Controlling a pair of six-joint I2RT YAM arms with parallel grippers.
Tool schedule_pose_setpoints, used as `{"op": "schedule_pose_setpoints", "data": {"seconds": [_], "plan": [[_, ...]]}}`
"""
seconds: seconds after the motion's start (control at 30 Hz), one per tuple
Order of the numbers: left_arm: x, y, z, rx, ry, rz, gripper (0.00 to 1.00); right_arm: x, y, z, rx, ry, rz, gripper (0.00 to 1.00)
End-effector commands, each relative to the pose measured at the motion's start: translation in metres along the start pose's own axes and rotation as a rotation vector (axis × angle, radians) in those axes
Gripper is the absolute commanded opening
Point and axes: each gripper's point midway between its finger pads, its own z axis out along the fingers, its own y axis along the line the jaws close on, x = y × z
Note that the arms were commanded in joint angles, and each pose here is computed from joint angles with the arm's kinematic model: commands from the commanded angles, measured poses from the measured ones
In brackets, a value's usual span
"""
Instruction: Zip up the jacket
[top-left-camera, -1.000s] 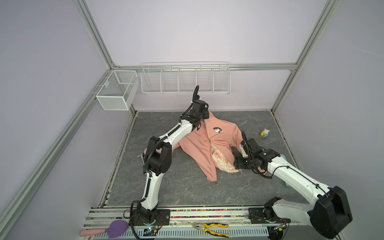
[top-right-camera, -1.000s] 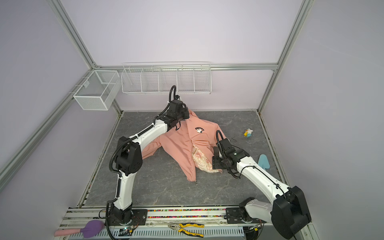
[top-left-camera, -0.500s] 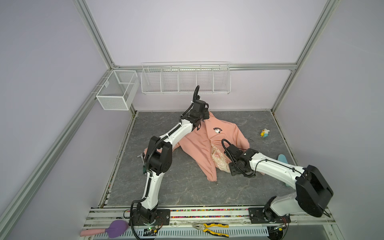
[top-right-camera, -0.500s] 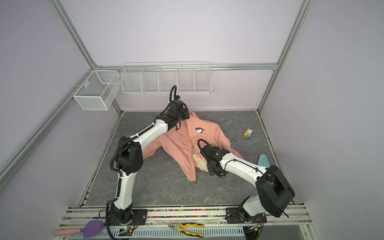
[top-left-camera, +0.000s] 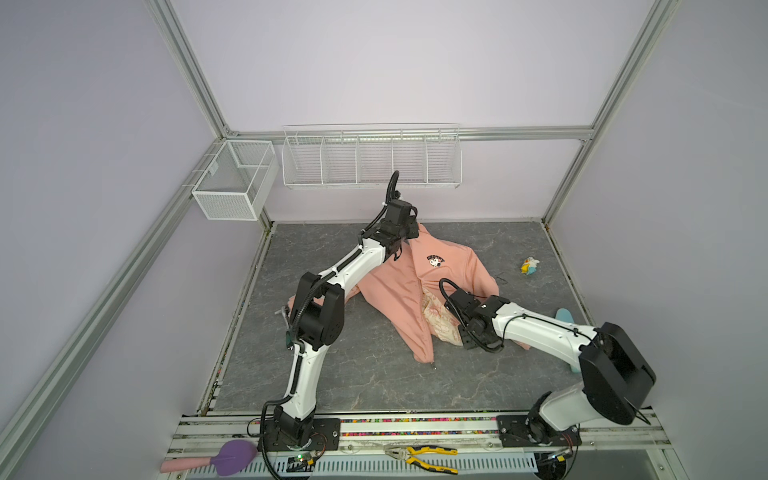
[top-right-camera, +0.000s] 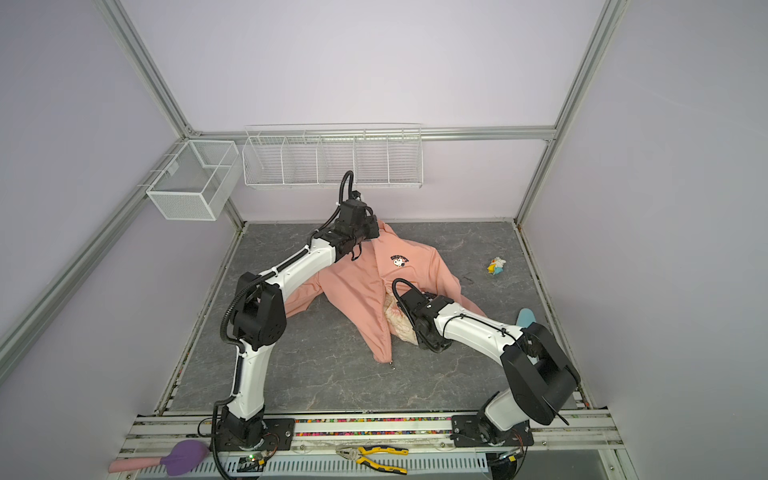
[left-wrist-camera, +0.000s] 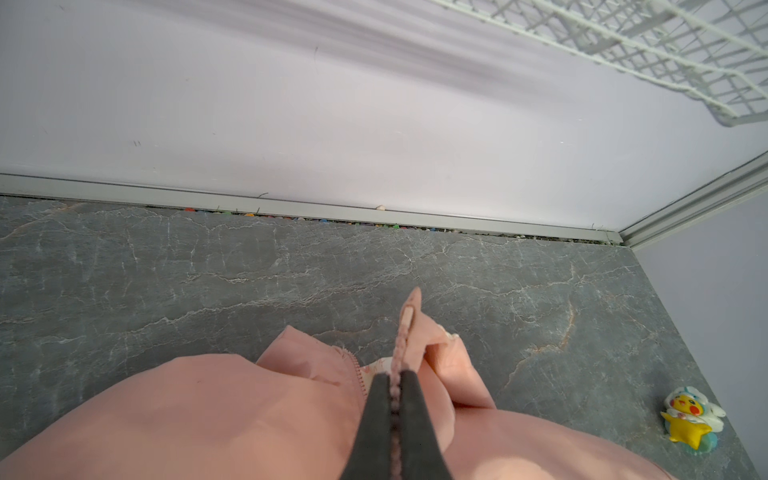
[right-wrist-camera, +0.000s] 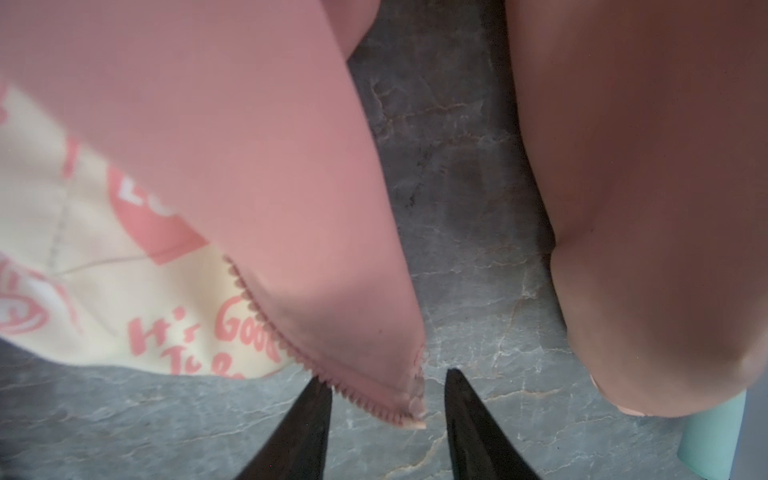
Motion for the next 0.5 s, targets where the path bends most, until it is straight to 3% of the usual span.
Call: {"op": "schedule_pose_setpoints", "data": {"seconds": [0.0,0.33,0.47], "plan": [[-0.003,-0.003,0.002,0.005,-0.003,0.001,0.0,0.006,0.0,0.005,0.007,0.012,-0.004,0.45],[-0.004,0.002,0.003,0.003,-0.002,-0.025,0.0,0.017,0.002,0.012,-0.005,0.05,-0.013,0.34],[-0.004,0.002,0.003,0.007,0.0,-0.035,0.0,0.018,0.002,0.013,-0.004,0.052,-0.012,0.25]]}}
